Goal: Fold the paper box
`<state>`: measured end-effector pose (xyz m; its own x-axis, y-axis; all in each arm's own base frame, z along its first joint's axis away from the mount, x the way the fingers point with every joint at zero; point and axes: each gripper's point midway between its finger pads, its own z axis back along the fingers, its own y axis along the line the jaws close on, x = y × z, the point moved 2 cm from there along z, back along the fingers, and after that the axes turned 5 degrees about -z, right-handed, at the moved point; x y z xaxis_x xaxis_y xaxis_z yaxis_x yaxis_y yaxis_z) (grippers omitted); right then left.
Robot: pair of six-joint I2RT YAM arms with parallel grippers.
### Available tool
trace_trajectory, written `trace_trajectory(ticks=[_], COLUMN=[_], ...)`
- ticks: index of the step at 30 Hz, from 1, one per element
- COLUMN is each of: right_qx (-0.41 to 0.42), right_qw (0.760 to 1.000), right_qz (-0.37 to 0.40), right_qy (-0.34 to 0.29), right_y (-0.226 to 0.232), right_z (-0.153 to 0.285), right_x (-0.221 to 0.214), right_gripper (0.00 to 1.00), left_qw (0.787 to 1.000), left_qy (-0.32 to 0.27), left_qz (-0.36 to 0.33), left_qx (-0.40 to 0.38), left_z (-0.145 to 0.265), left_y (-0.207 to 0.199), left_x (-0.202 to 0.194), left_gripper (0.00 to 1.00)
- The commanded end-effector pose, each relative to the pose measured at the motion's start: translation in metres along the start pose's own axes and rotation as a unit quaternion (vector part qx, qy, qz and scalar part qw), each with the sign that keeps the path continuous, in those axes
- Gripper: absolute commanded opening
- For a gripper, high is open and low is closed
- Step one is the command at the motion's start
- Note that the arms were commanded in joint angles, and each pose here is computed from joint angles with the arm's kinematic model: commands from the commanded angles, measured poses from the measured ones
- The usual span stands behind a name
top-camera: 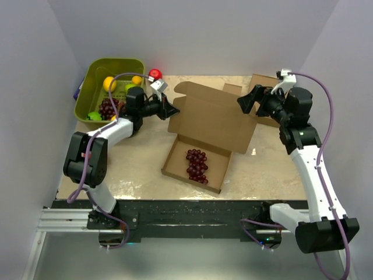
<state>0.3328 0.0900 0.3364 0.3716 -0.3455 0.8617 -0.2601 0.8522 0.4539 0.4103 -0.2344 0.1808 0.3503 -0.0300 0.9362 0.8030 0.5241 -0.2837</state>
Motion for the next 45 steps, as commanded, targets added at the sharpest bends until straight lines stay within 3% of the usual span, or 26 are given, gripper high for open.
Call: trace_trajectory(ticks=[1,5,9,17,28,32,38,45], right_qx=[-0.048,-0.046,-0.132,-0.029,0.009,0.004,-0.009,-0.012], right_qw=[0.998,0.998,0.991,0.999,0.999,0.998,0.997,0.997], right_qz=[0.034,0.035,0.023,0.016,0.024,0.023,0.048,0.046], right_qy=[-0.032,-0.027,-0.009,0.024,0.047,0.053,0.062,0.058], right_y=[-0.017,-0.025,-0.063,-0.055,-0.056,-0.054,-0.042,-0.027], right_z=[0.007,-0.007,-0.025,-0.061,-0.073,-0.075,-0.076,-0.077], right_x=[0.006,-0.005,-0.017,-0.053,-0.073,-0.079,-0.087,-0.092], right_gripper=[0.99,0.99,0.99,0.99,0.95,0.70,0.51,0.38], left_qw=[0.998,0.997,0.997,0.997,0.996,0.996,0.994,0.990], left_qy=[-0.049,-0.055,-0.060,-0.057,-0.061,-0.068,-0.080,-0.079], left_qz=[-0.045,-0.049,-0.049,-0.050,-0.052,-0.047,-0.052,-0.055], left_qx=[0.018,0.008,0.023,0.032,0.031,0.032,0.043,0.105], left_z=[0.013,0.022,0.037,0.045,0.046,0.046,0.049,0.044], left_y=[0.007,0.015,0.032,0.042,0.041,0.039,0.037,0.031], left_x=[0.040,0.046,0.048,0.046,0.045,0.045,0.048,0.040], left_gripper=[0.00,0.00,0.00,0.00,0.00,0.00,0.00,0.00])
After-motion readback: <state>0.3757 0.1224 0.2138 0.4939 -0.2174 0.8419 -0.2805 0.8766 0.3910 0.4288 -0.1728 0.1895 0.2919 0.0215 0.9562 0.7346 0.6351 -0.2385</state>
